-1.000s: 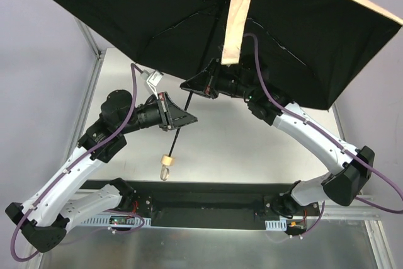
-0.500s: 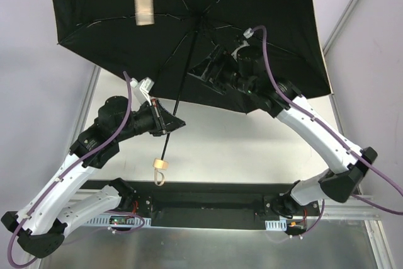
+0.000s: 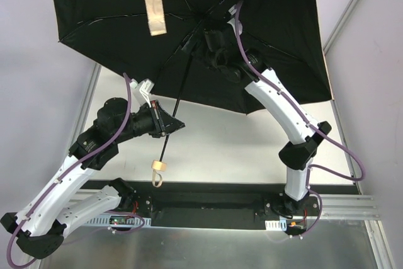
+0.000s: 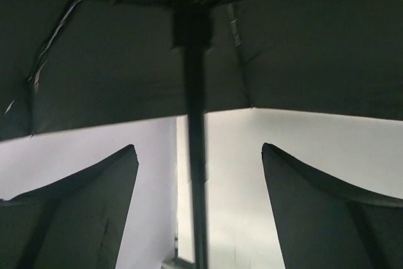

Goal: Put away the umbrella

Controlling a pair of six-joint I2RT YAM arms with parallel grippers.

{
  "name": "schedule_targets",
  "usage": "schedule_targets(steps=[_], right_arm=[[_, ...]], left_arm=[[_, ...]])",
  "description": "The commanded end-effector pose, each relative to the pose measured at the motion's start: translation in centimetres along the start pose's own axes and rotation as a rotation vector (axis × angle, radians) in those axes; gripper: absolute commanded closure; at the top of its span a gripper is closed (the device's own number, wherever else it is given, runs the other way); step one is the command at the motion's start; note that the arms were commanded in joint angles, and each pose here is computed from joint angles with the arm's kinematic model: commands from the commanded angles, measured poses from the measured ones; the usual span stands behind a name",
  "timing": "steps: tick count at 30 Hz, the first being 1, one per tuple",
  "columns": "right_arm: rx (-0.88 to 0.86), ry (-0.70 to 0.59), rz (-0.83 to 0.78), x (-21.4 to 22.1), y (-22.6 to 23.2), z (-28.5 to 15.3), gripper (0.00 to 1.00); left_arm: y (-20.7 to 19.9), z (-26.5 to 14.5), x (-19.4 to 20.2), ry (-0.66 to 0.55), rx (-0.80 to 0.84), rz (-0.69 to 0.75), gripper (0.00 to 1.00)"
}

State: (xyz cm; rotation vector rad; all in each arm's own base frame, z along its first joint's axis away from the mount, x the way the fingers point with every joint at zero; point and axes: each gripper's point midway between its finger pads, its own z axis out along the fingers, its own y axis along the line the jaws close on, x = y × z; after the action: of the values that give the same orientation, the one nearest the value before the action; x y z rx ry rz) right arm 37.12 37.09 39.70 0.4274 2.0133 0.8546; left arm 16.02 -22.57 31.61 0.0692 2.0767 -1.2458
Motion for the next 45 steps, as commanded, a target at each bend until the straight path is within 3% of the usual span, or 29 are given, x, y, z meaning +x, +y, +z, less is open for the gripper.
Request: schedule_targets(steps=[1, 11, 14, 19, 24, 32, 37, 45], right_arm=[[0.111, -0.141, 0.024, -4.3, -2.6, 0.7, 0.2], [-0.042, -0.18, 0.034, -6.4, 0.1, 3.7, 0.32], [-0.029, -0.216, 0.049, -7.0, 0.1, 4.1, 0.41], [-0.06, -0.284, 0.081, -8.6, 1.1, 4.0, 0.48], [-0.079, -0.341, 0.133, -10.1, 1.8, 3.5, 0.39], [-0.193, -0.361, 0.192, -11.2, 4.4, 2.7, 0.37], [-0.197, -0.405, 0.191, -12.0, 4.5, 1.5, 0.3], [-0.26, -0.334, 0.214, -10.0, 5.2, 0.9, 0.21]], left_arm=[[-1.7, -0.7, -1.1, -0.052, 0.07, 0.086, 1.0], [-1.6, -0.7, -0.4, -0.024, 0.086, 0.091, 1.0], [-1.6, -0.6, -0.3, -0.021, 0.087, 0.095, 1.0], [-1.3, -0.7, 0.1, -0.016, 0.085, 0.084, 1.0], [-0.9, -0.8, 0.3, -0.023, 0.074, 0.076, 1.0], [-1.1, -0.5, -0.1, -0.024, 0.067, 0.058, 1.0], [-1.2, -0.3, -0.4, -0.025, 0.063, 0.03, 1.0], [-3.0, 0.0, -1.2, -0.025, 0.113, -0.034, 1.0]])
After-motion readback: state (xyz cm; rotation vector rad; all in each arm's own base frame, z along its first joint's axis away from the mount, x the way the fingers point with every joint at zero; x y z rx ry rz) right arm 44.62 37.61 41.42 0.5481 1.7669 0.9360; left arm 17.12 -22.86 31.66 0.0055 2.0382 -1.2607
